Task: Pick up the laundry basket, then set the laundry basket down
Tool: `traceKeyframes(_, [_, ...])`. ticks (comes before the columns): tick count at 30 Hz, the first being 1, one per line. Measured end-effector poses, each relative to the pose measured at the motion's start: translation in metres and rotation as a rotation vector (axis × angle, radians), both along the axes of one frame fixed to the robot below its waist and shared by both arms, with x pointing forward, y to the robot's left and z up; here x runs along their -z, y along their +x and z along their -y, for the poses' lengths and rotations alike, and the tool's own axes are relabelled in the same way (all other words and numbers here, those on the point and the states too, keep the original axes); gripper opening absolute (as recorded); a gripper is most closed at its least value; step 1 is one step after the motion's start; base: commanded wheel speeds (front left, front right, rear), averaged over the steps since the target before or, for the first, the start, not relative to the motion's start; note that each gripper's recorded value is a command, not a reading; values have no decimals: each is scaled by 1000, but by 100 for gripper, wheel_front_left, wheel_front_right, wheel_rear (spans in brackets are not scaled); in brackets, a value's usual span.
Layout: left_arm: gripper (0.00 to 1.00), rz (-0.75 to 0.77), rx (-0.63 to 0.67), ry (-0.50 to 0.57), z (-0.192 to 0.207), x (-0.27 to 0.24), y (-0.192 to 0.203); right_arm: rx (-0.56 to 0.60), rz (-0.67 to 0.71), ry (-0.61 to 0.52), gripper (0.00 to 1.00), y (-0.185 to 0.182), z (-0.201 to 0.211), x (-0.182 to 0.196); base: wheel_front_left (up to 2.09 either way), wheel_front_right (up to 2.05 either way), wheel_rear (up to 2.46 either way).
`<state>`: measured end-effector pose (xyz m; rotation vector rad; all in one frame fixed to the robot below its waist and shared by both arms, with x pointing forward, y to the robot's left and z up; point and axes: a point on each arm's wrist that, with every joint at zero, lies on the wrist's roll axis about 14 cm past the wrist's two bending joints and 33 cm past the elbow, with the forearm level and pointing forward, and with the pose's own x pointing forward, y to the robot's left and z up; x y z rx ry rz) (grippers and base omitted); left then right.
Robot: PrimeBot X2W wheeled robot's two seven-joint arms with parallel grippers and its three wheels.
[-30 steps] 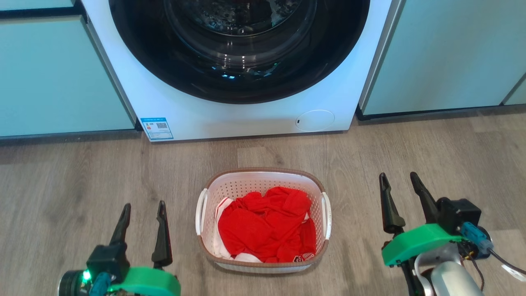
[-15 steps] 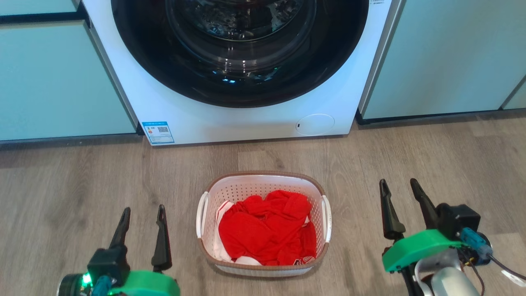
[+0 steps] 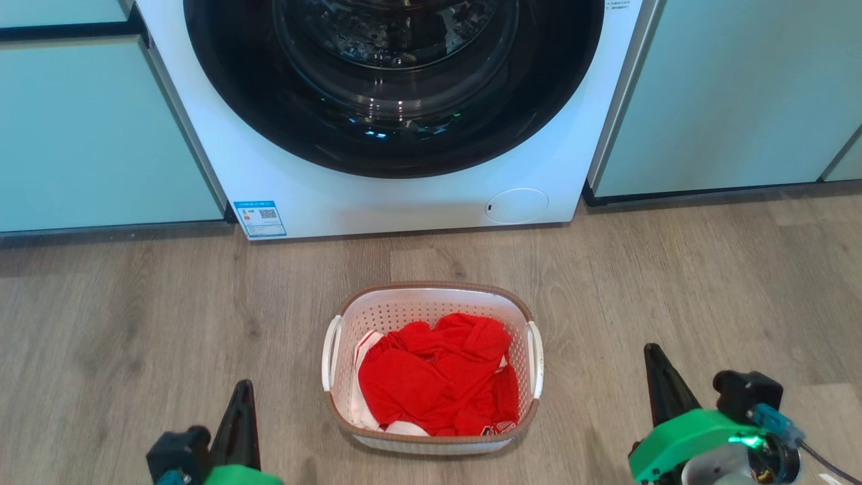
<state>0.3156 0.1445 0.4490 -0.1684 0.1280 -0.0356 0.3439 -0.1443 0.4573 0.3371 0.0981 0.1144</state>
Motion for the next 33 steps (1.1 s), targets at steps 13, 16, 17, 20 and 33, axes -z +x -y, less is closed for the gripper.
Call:
traceKeyframes(13, [0,-35,-37,-153,-4,3,5,50,-35,132,0,1,9,3,0,0,0])
traceKeyframes(16, [0,-52,-43,-188,-5,6,5,63,-43,161,0,2,11,3,0,0,0])
traceKeyframes(17, [0,-52,-48,-199,-5,6,5,68,-43,171,0,2,12,3,0,0,0])
traceKeyframes(20, [0,-52,-56,-235,-7,4,9,77,-54,202,0,2,14,4,0,0,0])
traceKeyframes(33, [0,-77,-100,-384,-14,6,13,119,-82,334,0,4,21,6,0,0,0])
